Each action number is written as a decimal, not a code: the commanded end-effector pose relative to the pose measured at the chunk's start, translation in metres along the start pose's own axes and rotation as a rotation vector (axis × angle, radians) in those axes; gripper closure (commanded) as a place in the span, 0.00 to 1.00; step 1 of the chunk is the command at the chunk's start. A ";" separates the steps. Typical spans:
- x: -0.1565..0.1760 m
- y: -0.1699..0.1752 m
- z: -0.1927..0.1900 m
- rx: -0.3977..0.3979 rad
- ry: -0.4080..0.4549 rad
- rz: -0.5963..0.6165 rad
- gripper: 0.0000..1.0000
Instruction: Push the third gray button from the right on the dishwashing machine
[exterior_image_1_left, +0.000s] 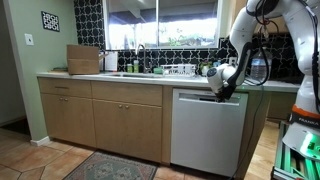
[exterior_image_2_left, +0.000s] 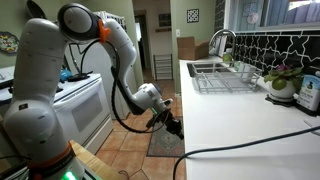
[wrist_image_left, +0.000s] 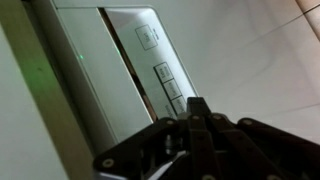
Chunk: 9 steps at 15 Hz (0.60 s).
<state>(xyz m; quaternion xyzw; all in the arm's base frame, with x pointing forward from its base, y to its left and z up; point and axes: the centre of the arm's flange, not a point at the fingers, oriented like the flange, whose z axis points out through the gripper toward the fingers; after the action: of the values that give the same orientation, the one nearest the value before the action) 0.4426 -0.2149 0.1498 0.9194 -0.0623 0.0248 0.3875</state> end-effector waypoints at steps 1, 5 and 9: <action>-0.007 -0.015 0.010 -0.063 0.033 -0.087 1.00; -0.018 -0.021 0.007 -0.149 0.056 -0.145 1.00; -0.010 -0.020 0.003 -0.139 0.057 -0.159 1.00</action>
<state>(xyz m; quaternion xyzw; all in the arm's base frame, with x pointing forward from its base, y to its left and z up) 0.4350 -0.2022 0.1322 0.8914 0.0203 0.0157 0.4526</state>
